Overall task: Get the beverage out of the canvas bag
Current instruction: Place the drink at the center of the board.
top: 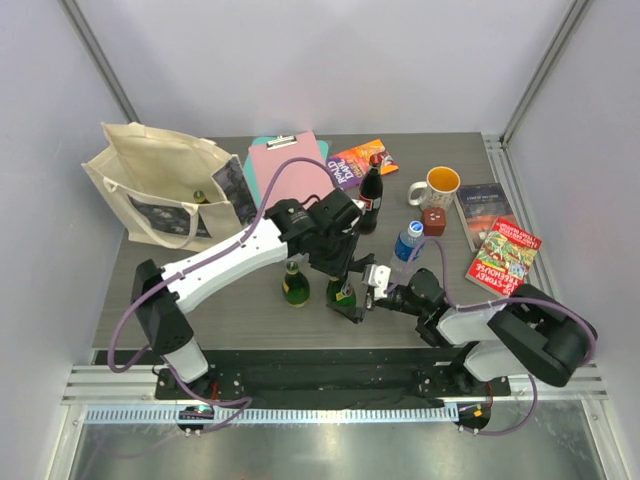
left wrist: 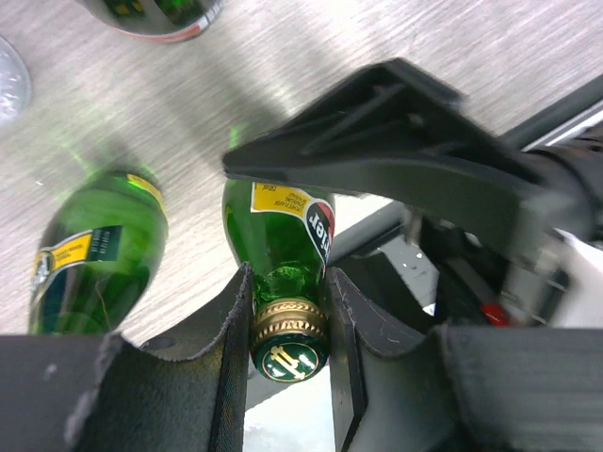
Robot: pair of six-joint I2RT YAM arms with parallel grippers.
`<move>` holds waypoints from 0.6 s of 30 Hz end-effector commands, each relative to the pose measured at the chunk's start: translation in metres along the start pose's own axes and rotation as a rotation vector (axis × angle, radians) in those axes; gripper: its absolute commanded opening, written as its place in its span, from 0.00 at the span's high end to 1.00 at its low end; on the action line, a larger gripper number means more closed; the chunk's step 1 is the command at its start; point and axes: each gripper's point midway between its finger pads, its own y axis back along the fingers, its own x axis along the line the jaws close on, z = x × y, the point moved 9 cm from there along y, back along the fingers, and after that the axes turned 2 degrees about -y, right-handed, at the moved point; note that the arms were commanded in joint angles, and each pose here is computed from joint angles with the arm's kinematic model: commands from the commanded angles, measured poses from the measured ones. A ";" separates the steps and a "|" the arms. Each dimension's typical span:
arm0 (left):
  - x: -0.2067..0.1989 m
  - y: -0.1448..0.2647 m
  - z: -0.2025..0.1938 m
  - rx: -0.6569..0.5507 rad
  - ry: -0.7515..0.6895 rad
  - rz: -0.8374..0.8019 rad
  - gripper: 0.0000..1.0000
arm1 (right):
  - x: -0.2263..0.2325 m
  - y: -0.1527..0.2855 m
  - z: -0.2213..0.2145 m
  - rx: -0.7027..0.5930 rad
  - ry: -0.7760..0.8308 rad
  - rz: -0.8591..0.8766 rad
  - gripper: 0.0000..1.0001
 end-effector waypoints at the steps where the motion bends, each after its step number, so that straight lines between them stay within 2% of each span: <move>1: -0.009 0.025 0.019 -0.114 -0.033 -0.042 1.00 | -0.002 0.005 0.022 -0.070 0.093 0.021 0.00; 14: -0.011 0.016 0.019 -0.124 -0.099 0.022 0.99 | 0.004 0.024 0.028 0.057 0.106 0.093 0.00; 17: -0.012 0.012 0.014 -0.116 -0.115 0.030 0.92 | 0.004 0.030 0.028 0.094 0.102 0.091 0.00; 18: -0.012 0.010 0.011 -0.111 -0.123 0.035 0.79 | 0.002 0.032 0.030 0.110 0.108 0.074 0.00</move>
